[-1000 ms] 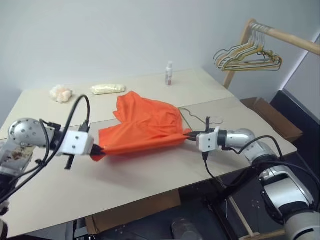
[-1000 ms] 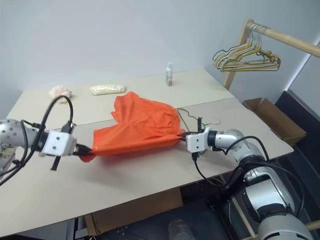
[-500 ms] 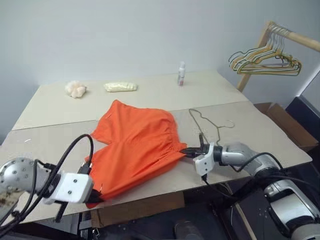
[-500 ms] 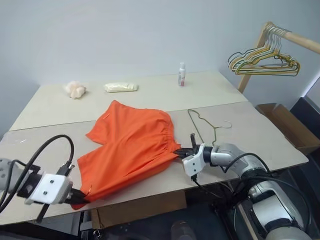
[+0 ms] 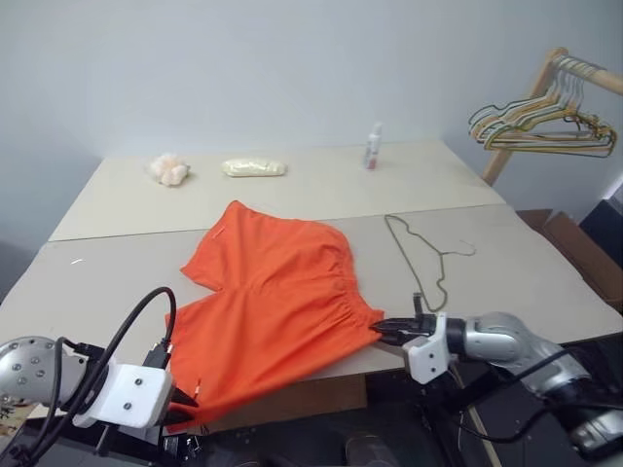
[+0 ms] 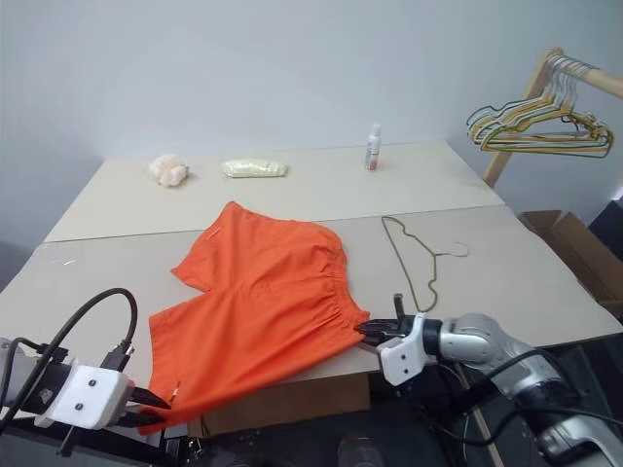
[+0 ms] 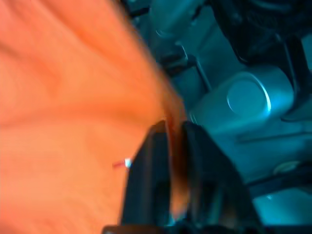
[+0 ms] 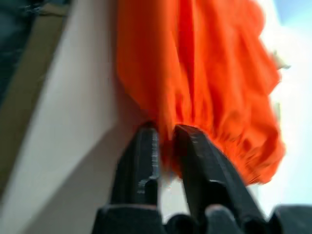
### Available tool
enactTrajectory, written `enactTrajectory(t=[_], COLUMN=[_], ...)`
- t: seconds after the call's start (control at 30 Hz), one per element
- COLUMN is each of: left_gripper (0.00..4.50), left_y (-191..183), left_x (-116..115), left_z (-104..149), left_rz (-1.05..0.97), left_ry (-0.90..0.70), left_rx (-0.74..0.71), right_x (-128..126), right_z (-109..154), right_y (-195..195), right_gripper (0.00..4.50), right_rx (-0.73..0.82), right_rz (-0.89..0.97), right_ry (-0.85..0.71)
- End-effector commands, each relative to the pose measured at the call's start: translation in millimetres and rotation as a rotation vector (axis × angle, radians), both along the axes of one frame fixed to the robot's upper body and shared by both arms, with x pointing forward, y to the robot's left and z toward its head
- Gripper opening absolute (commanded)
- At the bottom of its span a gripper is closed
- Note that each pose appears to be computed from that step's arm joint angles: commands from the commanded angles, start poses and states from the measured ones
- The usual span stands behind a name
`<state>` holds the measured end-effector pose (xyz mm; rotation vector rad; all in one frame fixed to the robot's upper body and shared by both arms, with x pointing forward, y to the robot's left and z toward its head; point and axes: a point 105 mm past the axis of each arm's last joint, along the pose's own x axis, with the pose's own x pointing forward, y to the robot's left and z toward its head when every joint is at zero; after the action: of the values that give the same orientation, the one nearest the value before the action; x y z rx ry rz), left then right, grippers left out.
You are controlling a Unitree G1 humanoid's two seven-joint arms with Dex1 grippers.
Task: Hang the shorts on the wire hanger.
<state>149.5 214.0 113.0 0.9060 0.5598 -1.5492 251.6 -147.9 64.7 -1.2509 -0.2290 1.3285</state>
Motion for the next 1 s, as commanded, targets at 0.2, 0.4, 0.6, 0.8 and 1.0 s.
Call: enactTrajectory(t=[0.2, 0.4, 0.6, 0.8, 1.0], left_gripper=[3.76, 4.48, 4.48, 4.48, 4.50], left_y=[-17, -49, -84, -93, -96], left_x=[43, 89, 110, 113, 111], left_z=[44, 76, 92, 98, 96], left_rz=[0.091, 0.288, 0.376, 0.387, 0.373], left_ry=[-0.161, -0.214, -0.175, -0.113, -0.097], left_rx=[-0.197, -0.518, -0.778, -0.846, -0.839], right_x=[-1, 44, 75, 90, 93], right_z=[47, 79, 48, 18, -2], right_y=[-30, -76, -117, -141, -139], right_gripper=[4.06, 4.50, 4.50, 4.50, 3.63], right_rx=[0.236, 0.522, 0.444, 0.378, 0.328], right_rz=[-0.305, -0.790, -1.277, -1.546, -1.572], right_ry=[0.177, 0.300, 0.405, 0.509, 0.671])
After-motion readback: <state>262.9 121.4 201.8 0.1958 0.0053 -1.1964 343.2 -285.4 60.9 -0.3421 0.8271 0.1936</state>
